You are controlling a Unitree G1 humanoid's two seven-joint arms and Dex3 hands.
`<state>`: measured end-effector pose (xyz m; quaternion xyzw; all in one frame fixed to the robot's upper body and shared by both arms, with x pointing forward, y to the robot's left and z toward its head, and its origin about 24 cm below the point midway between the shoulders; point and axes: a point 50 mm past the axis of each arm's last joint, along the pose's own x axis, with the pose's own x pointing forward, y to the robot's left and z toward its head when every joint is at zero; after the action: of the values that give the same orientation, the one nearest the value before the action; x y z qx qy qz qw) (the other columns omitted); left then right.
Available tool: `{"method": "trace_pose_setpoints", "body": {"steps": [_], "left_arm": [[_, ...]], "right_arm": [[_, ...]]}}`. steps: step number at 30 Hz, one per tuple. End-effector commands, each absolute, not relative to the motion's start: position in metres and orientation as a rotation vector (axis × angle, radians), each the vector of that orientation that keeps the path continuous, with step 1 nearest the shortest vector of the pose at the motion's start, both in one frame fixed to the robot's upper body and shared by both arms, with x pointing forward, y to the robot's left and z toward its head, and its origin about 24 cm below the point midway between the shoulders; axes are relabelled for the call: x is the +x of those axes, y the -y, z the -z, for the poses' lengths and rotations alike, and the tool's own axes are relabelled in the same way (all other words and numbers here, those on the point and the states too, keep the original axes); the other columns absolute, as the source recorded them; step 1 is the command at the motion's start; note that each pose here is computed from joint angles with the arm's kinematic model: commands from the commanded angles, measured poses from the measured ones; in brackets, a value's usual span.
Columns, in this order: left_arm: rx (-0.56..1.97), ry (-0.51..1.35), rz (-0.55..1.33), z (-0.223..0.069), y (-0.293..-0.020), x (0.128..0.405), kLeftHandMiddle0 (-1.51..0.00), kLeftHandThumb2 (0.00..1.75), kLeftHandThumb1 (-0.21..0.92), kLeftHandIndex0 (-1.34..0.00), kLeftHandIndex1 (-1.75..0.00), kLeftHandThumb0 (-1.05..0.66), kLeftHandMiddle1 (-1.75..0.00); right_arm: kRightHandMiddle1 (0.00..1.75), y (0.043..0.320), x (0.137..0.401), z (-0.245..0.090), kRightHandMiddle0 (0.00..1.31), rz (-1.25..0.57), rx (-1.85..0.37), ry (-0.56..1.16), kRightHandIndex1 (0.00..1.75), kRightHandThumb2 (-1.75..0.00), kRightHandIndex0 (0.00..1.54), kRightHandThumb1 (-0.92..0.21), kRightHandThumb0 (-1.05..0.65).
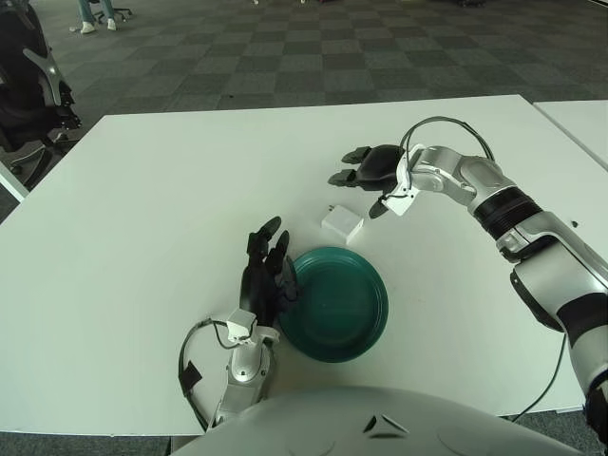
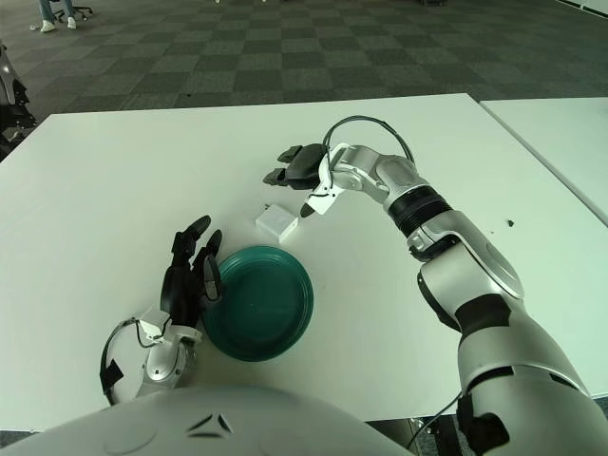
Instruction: Put the charger into the plate.
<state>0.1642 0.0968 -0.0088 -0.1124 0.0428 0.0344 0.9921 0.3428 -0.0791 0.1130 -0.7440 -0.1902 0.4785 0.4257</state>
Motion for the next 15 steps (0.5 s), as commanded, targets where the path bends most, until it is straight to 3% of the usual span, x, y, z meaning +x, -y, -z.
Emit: {"method": "trace_pose_setpoints", "body": {"steps": [1, 15], "left_arm": [[-0.304, -0.16, -0.107, 0.015, -0.078, 0.16, -0.46, 0.99, 0.92, 0.0, -0.83, -0.92, -0.01], [-0.316, -0.15, -0.108, 0.014, -0.076, 0.16, -0.46, 0.99, 0.92, 0.0, -0.83, -0.93, 0.0]], "right_arm": [[0.0, 0.065, 0.343, -0.128, 0.0, -1.187, -1.846, 0.534, 0.0, -0.49, 0.0, -0.92, -1.05], [0.0, 0.052, 0.334, -0.114, 0.0, -1.228, -1.798, 0.559, 0.0, -0.4, 0.0, -0.92, -1.05]]}}
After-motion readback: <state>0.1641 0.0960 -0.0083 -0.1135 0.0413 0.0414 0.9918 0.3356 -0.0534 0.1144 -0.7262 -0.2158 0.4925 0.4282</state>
